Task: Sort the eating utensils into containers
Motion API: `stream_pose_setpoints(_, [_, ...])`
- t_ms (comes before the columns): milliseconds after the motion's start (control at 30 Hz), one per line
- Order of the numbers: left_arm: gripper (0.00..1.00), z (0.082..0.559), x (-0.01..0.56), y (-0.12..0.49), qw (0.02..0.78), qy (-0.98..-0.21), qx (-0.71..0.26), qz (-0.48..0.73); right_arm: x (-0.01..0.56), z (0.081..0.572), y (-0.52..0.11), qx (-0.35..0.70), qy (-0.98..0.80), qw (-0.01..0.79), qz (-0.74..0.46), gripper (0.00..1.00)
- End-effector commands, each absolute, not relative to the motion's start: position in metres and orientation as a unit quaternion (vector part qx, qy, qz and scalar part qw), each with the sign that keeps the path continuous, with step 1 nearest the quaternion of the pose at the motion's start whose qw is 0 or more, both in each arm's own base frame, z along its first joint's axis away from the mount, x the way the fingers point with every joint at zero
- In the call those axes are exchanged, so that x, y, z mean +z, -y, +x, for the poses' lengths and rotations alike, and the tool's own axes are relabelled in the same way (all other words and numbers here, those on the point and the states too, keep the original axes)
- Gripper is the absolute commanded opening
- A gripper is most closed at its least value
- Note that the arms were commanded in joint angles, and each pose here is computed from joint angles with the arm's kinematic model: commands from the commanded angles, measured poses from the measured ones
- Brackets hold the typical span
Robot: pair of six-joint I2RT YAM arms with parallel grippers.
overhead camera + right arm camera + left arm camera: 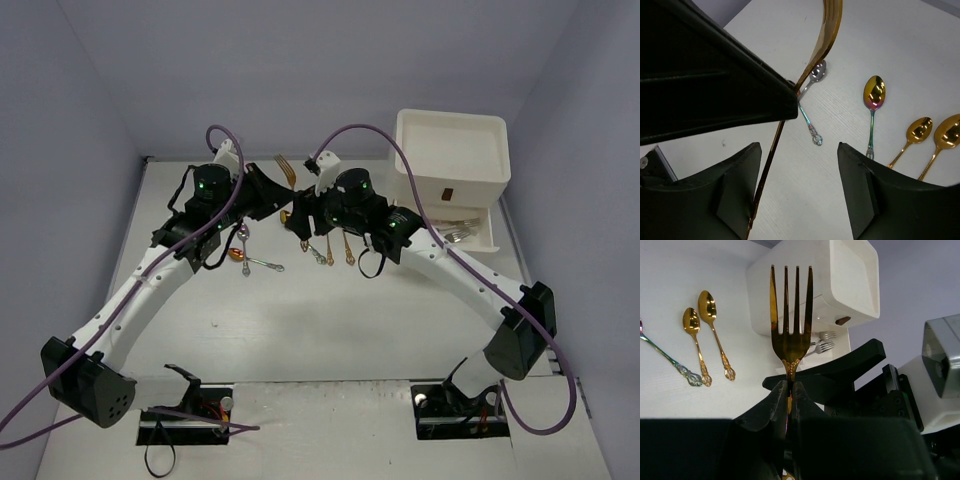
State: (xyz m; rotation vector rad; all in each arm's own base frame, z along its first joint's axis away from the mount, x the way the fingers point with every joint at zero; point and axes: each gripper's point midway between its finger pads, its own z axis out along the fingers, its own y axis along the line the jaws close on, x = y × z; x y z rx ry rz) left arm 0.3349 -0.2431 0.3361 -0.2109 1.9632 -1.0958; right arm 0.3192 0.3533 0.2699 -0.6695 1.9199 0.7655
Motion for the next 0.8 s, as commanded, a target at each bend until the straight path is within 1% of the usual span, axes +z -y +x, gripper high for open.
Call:
stream_pose_setpoints(0, [0.00, 0.329, 0.360, 0.244, 0.467, -0.762, -0.444, -0.065, 0.334, 0.329, -0.358, 0.325, -0.734, 0.544, -0.245, 0.48])
stream_pose_setpoints(67, [0.00, 0.327, 0.354, 0.246, 0.467, -0.768, -0.435, -0.060, 0.338, 0.327, -0.356, 0.327, -0.732, 0.547, -0.241, 0.37])
stream_pose_setpoints(233, [0.00, 0.326, 0.343, 0.253, 0.466, -0.778, -0.420, -0.046, 0.340, 0.323, -0.352, 0.327, -0.732, 0.549, -0.234, 0.04])
stream_pose_setpoints(267, [0.00, 0.324, 0.342, 0.256, 0.466, -0.778, -0.419, -0.041, 0.335, 0.323, -0.351, 0.323, -0.736, 0.547, -0.232, 0.01])
stream_pose_setpoints(367, [0.00, 0.321, 0.341, 0.259, 0.470, -0.780, -0.413, -0.027, 0.330, 0.320, -0.342, 0.313, -0.742, 0.549, -0.226, 0.00])
stream_pose_setpoints(433, [0.05, 0.319, 0.340, 0.256, 0.472, -0.782, -0.406, -0.024, 0.321, 0.318, -0.329, 0.298, -0.749, 0.551, -0.217, 0.00])
stream_pose_setpoints(500, [0.17, 0.317, 0.338, 0.250, 0.478, -0.787, -0.389, -0.020, 0.306, 0.319, -0.313, 0.276, -0.763, 0.550, -0.199, 0.00])
stream_pose_setpoints(567, [0.34, 0.315, 0.335, 0.241, 0.484, -0.794, -0.368, -0.018, 0.304, 0.318, -0.290, 0.258, -0.770, 0.559, -0.166, 0.00])
stream_pose_setpoints(600, [0.40, 0.314, 0.334, 0.235, 0.489, -0.796, -0.356, -0.017, 0.303, 0.320, -0.277, 0.245, -0.775, 0.565, -0.143, 0.00])
stream_pose_setpoints(633, [0.43, 0.312, 0.333, 0.230, 0.494, -0.798, -0.344, -0.015, 0.304, 0.322, -0.265, 0.236, -0.776, 0.571, -0.126, 0.00])
stream_pose_setpoints(667, [0.52, 0.311, 0.330, 0.223, 0.500, -0.802, -0.327, -0.012, 0.294, 0.323, -0.251, 0.229, -0.786, 0.565, -0.100, 0.00])
stream_pose_setpoints(733, [0.60, 0.308, 0.325, 0.209, 0.511, -0.807, -0.295, -0.011, 0.286, 0.326, -0.222, 0.218, -0.796, 0.563, -0.047, 0.00])
stream_pose_setpoints(767, [0.62, 0.306, 0.323, 0.200, 0.515, -0.811, -0.278, -0.014, 0.281, 0.328, -0.199, 0.210, -0.800, 0.562, 0.001, 0.00])
